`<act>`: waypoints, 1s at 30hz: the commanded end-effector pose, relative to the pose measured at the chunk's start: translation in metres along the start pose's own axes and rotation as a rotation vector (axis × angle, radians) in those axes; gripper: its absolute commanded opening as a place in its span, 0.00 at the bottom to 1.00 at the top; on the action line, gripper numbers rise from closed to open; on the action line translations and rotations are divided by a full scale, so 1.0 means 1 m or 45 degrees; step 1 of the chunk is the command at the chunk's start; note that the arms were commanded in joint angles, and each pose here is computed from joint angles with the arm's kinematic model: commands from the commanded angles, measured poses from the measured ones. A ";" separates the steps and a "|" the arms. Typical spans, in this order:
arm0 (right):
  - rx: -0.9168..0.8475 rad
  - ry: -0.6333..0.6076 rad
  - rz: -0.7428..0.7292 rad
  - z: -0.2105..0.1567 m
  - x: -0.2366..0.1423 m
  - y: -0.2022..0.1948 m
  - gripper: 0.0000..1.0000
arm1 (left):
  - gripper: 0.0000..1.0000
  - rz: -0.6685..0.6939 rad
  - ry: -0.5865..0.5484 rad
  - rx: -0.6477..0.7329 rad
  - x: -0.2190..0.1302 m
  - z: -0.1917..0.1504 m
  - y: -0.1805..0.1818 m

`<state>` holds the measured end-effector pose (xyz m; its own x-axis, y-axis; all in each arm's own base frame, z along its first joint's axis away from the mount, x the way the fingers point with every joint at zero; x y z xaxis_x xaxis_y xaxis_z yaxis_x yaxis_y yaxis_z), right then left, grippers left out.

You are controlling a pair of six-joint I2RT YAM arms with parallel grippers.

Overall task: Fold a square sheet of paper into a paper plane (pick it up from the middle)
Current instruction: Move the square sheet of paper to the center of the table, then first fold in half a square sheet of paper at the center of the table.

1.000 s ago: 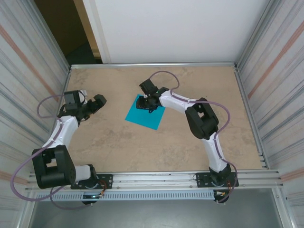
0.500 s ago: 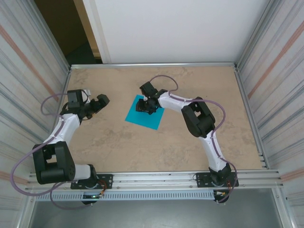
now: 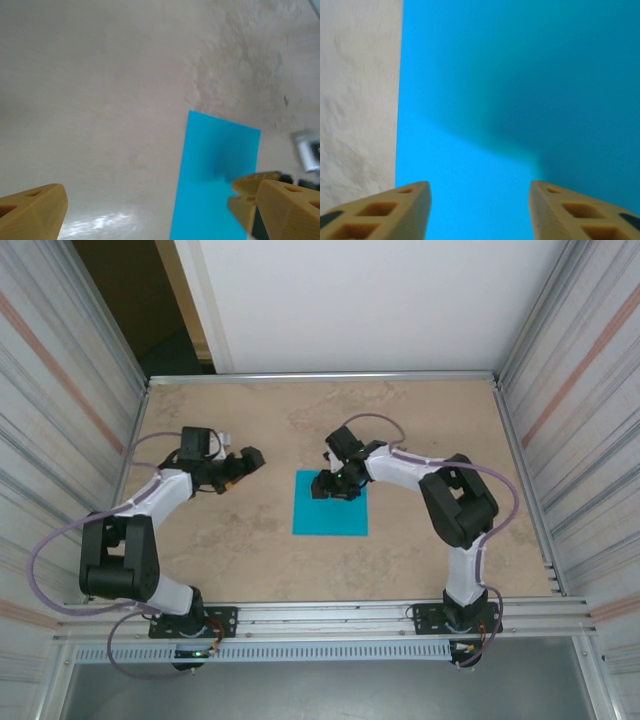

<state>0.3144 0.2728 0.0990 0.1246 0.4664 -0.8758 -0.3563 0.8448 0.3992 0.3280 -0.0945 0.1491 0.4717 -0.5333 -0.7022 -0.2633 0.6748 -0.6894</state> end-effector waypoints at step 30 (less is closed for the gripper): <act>0.442 0.009 -0.061 -0.038 -0.018 -0.074 0.45 | 0.58 0.041 0.517 0.106 0.108 -0.088 -0.060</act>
<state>0.3060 0.1923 0.0813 0.1628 0.4289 -0.8885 -0.0040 0.9008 0.4342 0.3212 -0.2312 0.0998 0.1161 -0.6544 -0.7472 -0.2008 0.7213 -0.6629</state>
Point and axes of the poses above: each hand's point on the last joint's axis, 136 mm out from that joint toward the fingers, its own x axis out along the fingers, its own y axis along the line the jaws close on, z = x × y, the point moved 6 cm from there along -x, back along the fingers, and after that the axes turned 12 degrees about -x, right-handed, at the moved point
